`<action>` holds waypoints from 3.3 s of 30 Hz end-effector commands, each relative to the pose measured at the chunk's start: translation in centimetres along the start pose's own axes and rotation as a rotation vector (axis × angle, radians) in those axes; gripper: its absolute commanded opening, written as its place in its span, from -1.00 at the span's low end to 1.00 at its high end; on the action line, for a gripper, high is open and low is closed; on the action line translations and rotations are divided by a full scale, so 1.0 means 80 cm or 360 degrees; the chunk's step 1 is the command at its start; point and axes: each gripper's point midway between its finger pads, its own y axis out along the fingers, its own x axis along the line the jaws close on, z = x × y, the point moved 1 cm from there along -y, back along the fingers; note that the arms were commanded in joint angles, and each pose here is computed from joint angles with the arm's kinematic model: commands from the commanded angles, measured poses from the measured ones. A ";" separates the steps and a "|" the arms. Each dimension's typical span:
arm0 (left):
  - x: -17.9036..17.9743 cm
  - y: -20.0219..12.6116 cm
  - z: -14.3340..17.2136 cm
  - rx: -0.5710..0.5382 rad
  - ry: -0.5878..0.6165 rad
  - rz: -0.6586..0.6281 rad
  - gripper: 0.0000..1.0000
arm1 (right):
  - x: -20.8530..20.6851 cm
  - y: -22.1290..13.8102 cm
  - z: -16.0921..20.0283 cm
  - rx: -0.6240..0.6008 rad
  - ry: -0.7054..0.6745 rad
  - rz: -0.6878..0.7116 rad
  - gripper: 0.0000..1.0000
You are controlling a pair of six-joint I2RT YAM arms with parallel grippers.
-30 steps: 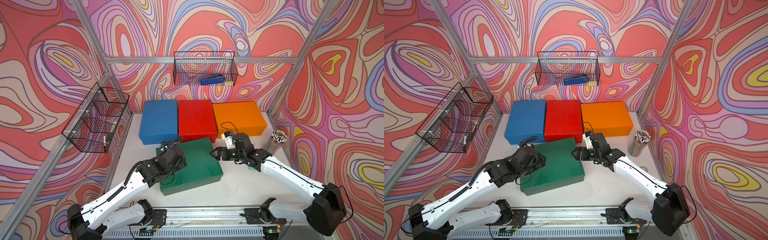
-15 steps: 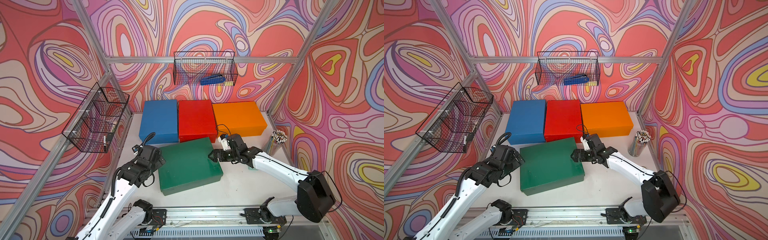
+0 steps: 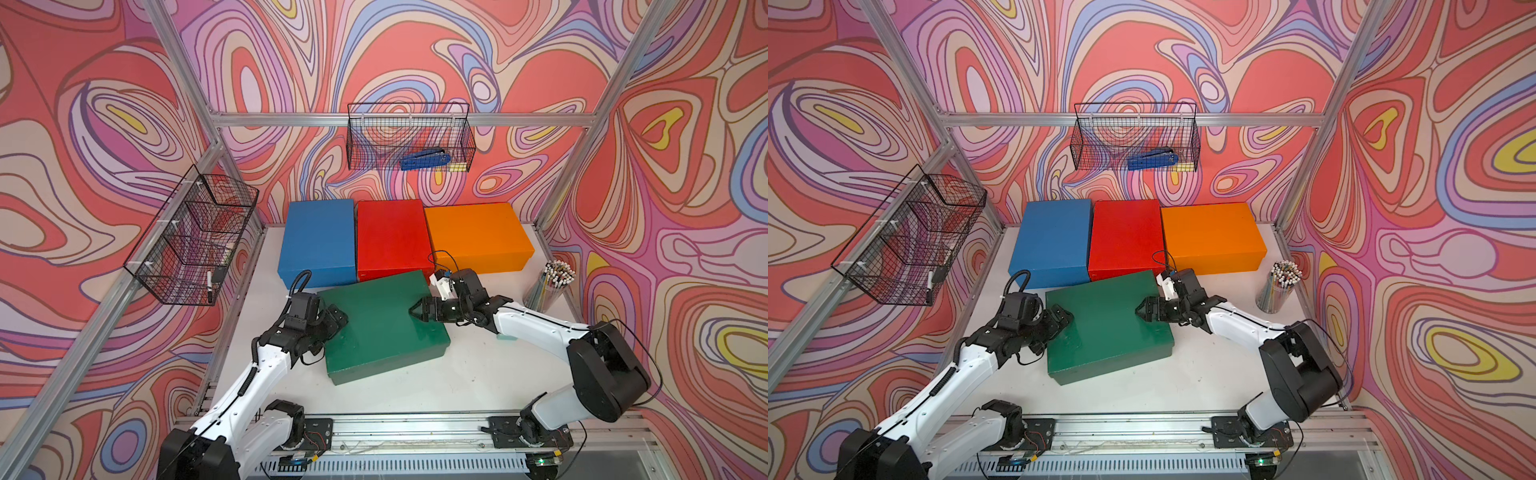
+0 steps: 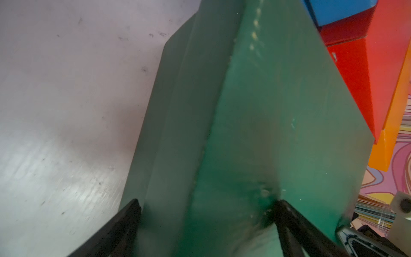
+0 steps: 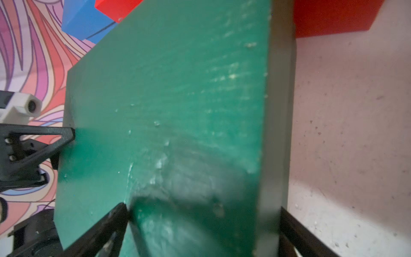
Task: Stack the shoeboxes
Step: Pick up the shoebox from the center of the board, then place the shoebox at the shoebox.
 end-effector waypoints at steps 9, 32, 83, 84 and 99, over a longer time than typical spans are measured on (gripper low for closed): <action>-0.033 -0.001 0.031 0.0200 0.0003 0.0141 0.67 | 0.078 0.002 0.028 0.0165 -0.0082 -0.0376 0.62; -0.146 -0.154 -0.008 -0.0139 0.0147 0.0567 0.72 | 0.225 -0.053 -0.019 0.0077 -0.0500 -0.0566 0.43; -0.275 -0.070 -0.308 -0.0561 0.0302 0.0336 0.99 | -0.018 -0.062 -0.351 -0.0588 -0.0129 0.0173 0.96; -0.277 -0.074 -0.310 -0.0575 0.0315 0.0336 1.00 | -0.016 -0.066 -0.349 -0.0591 -0.0129 0.0172 0.96; -0.325 -0.057 -0.380 -0.0721 0.0538 0.0350 0.14 | 0.040 -0.177 -0.245 -0.0655 -0.0126 0.0299 -0.95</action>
